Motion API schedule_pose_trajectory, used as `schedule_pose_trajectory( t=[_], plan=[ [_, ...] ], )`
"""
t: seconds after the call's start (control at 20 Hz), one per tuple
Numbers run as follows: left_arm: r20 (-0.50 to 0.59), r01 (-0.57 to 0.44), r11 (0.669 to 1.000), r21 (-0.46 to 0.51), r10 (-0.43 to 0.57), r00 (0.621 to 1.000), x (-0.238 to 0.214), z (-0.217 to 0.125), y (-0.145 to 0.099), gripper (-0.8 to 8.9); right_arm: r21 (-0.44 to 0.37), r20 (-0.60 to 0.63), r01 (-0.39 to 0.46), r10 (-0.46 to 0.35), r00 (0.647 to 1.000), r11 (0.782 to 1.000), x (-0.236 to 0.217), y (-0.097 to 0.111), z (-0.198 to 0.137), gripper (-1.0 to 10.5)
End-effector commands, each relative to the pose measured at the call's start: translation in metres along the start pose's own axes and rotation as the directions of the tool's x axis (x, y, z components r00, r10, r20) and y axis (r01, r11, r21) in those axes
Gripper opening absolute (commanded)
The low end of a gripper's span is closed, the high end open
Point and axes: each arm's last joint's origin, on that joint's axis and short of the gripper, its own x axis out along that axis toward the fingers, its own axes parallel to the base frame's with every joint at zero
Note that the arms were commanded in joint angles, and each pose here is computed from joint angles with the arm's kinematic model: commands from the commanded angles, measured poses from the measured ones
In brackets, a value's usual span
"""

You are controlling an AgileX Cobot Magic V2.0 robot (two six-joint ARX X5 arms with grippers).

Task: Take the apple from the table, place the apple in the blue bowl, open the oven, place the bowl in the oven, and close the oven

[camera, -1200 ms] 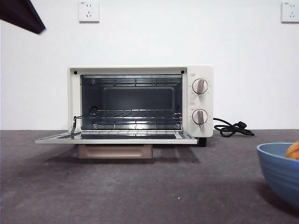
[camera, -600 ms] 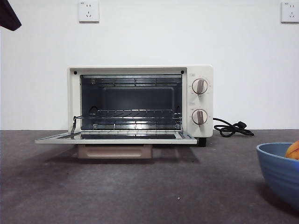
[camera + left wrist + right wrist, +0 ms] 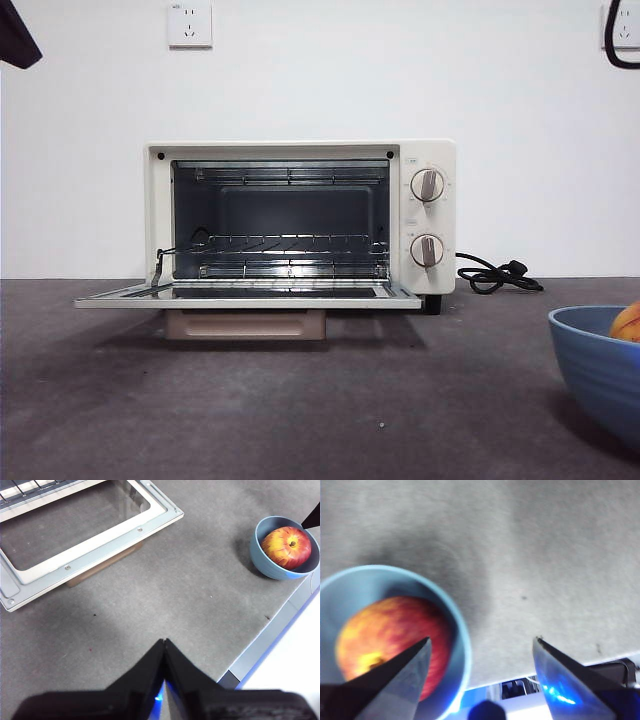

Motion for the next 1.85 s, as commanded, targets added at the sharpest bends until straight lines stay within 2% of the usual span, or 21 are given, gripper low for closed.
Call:
schedule_pose_trajectory(
  t=[0.05, 0.25, 0.4, 0.5, 0.6, 0.8, 1.05, 1.15, 1.3, 1.45, 1.65, 1.85],
  plan=[
    [-0.002, 0.0, 1.0, 0.024, 0.0, 1.0, 0.001, -0.001, 0.0, -0.06, 0.006, -0.017, -0.008, 0.008, 1.0, 1.0, 0.004, -0.003, 0.001, 3.4],
    [-0.002, 0.0, 1.0, 0.03, 0.0, 1.0, 0.001, -0.001, 0.0, -0.06, -0.003, -0.068, -0.004, 0.003, 0.998, 1.0, 0.011, -0.002, 0.004, 3.4],
    [-0.005, 0.0, 1.0, 0.029, 0.0, 1.0, 0.001, -0.002, 0.0, -0.06, -0.027, -0.123, 0.0, -0.004, 0.992, 1.0, 0.022, 0.002, 0.008, 2.7],
    [-0.011, 0.0, 1.0, 0.027, 0.0, 1.0, 0.001, -0.002, 0.0, -0.06, -0.034, -0.149, 0.016, -0.021, 0.989, 0.999, 0.029, 0.004, 0.01, 2.7],
    [-0.013, 0.0, 1.0, 0.027, 0.0, 1.0, 0.001, -0.002, 0.0, -0.06, -0.055, -0.155, 0.016, -0.024, 0.988, 0.998, 0.034, 0.006, 0.013, 1.4],
    [-0.015, 0.0, 1.0, 0.029, 0.0, 1.0, 0.001, -0.003, 0.0, -0.06, -0.055, -0.15, 0.012, -0.02, 0.989, 0.998, 0.036, 0.007, 0.015, -0.2],
    [-0.015, 0.0, 1.0, 0.029, 0.0, 1.0, 0.001, -0.003, 0.0, -0.06, -0.049, -0.159, -0.03, 0.022, 0.987, 0.998, 0.029, 0.011, 0.018, -0.1],
    [-0.015, 0.0, 1.0, 0.026, 0.0, 1.0, 0.001, -0.003, 0.0, -0.06, -0.021, -0.142, -0.055, 0.052, 0.988, 0.998, 0.014, 0.016, 0.026, -0.1],
    [-0.015, 0.0, 1.0, 0.026, 0.0, 1.0, 0.001, -0.003, 0.0, -0.06, 0.003, -0.098, -0.153, 0.153, 0.983, 0.988, -0.014, 0.032, 0.05, -0.1],
    [-0.012, 0.0, 1.0, 0.027, 0.0, 1.0, 0.001, -0.002, 0.0, -0.06, -0.038, -0.106, -0.179, 0.174, 0.979, 0.983, -0.029, 0.059, 0.077, -0.1],
    [-0.014, 0.0, 1.0, 0.027, 0.0, 1.0, 0.001, -0.002, 0.0, -0.06, -0.11, -0.086, -0.223, 0.214, 0.973, 0.968, -0.034, 0.115, 0.117, -0.1],
    [-0.022, 0.001, 1.0, 0.025, 0.0, 1.0, 0.001, -0.003, 0.0, -0.06, -0.107, -0.064, -0.259, 0.254, 0.965, 0.96, -0.033, 0.168, 0.154, -0.1]
  ],
)
